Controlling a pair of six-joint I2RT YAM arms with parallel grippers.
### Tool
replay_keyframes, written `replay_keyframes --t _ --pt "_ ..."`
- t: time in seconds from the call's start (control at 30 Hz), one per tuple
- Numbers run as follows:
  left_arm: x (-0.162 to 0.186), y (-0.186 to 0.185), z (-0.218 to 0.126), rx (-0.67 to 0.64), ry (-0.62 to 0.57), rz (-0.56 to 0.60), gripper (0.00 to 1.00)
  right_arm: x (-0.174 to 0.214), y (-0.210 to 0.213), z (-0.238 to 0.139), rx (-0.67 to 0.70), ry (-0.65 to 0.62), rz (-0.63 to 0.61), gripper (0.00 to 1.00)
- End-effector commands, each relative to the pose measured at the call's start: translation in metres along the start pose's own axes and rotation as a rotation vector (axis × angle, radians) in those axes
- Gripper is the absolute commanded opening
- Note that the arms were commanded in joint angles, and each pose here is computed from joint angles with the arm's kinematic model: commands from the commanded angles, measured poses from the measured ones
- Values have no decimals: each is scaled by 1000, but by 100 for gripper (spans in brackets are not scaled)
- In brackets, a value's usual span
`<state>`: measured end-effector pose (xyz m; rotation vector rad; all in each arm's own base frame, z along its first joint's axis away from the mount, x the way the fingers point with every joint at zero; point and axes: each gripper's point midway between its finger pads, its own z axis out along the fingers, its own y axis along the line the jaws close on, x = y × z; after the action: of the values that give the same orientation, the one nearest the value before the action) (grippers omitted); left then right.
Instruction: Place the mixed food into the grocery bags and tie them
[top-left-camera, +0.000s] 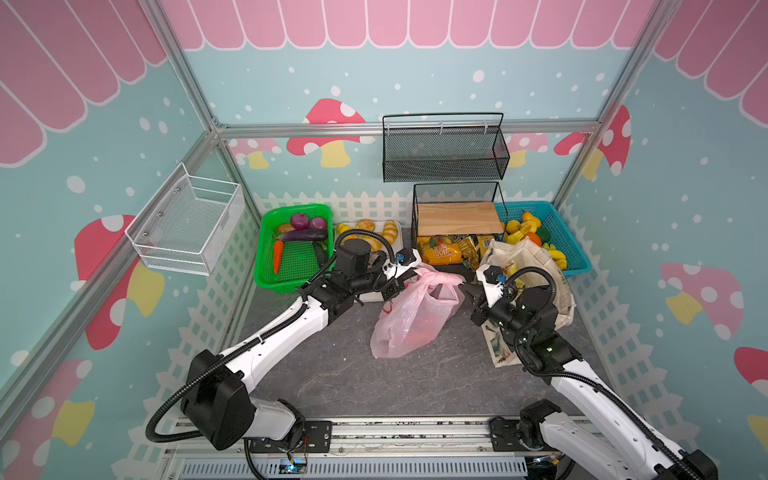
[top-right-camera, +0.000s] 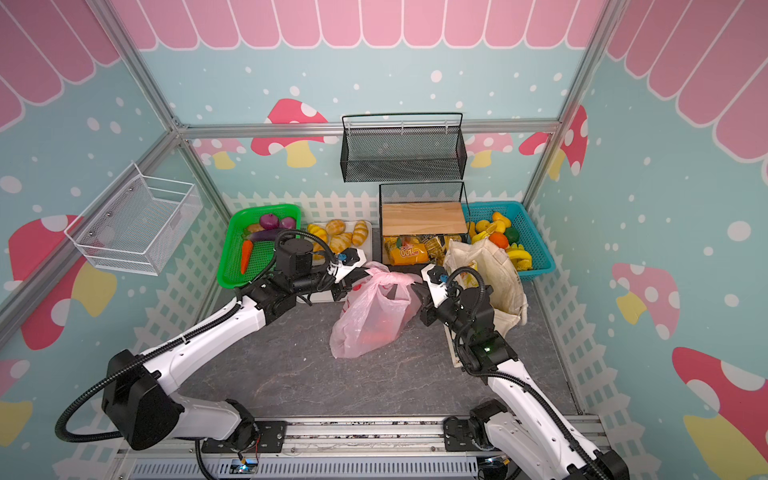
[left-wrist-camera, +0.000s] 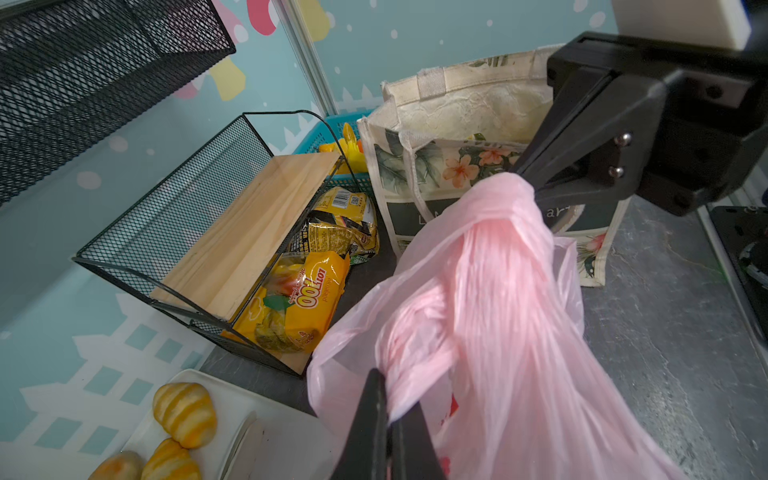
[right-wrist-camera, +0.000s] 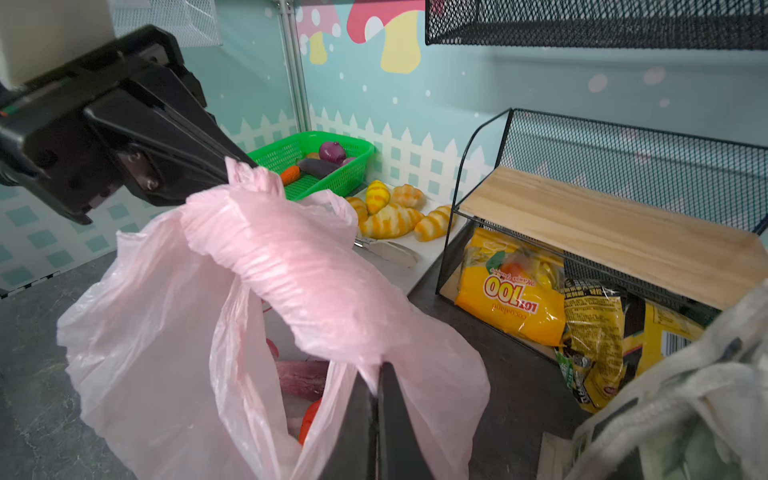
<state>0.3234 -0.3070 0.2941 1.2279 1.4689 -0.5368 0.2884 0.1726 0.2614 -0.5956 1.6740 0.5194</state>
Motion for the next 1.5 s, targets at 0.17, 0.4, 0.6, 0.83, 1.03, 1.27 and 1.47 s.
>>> replay_keyframes --t 0.17,0.4,0.6,0.83,1.03,1.27,1.47 --pt "-13 19 -14 -128 -29 6 0 37 -8 2 52 159 85 0" --pt "7 51 -26 -301 47 -62 0 55 -22 -1 138 229 103 0" --pt "64 96 -54 -537 131 -220 0 84 -25 -3 168 314 153 0" --pt "110 115 -75 -665 168 -333 0 97 -25 1 190 384 119 0" --pt "121 126 -90 -743 167 -427 0 105 -18 6 182 421 129 0" --pt "197 143 -116 -915 239 -625 0 154 -21 -5 195 449 288 0" --pt "187 140 -105 -850 190 -646 0 142 -16 5 159 434 282 0"
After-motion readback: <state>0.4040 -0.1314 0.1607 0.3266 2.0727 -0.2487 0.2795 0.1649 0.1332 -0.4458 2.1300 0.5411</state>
